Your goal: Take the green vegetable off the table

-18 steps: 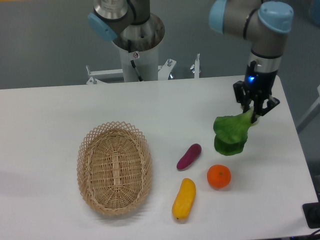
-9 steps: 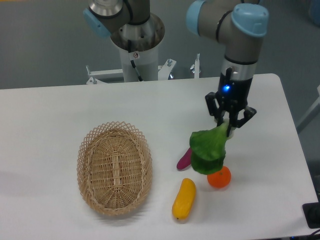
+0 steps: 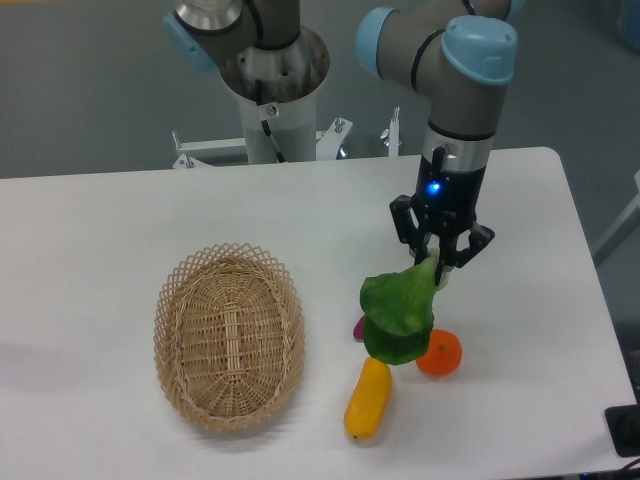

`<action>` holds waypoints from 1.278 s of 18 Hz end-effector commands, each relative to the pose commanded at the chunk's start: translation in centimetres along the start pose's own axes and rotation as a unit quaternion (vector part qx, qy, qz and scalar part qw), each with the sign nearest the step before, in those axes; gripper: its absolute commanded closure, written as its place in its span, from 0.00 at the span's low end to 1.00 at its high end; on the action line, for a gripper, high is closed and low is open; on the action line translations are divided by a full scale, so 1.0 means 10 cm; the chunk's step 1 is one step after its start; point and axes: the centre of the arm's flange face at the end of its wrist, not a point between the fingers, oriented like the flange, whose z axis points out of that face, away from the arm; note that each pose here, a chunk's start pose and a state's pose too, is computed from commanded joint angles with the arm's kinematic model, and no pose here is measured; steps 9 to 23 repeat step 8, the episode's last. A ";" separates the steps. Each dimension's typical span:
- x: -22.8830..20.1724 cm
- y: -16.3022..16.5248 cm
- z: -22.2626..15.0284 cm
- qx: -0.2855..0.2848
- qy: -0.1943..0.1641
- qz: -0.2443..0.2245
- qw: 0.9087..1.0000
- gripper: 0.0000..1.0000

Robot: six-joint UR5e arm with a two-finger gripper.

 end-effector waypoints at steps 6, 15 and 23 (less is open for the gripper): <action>-0.02 -0.01 -0.02 0.001 -0.003 0.000 1.000 0.65; -0.02 -0.02 -0.03 0.001 -0.003 0.001 1.000 0.65; -0.02 -0.02 -0.03 0.001 -0.003 0.001 1.000 0.65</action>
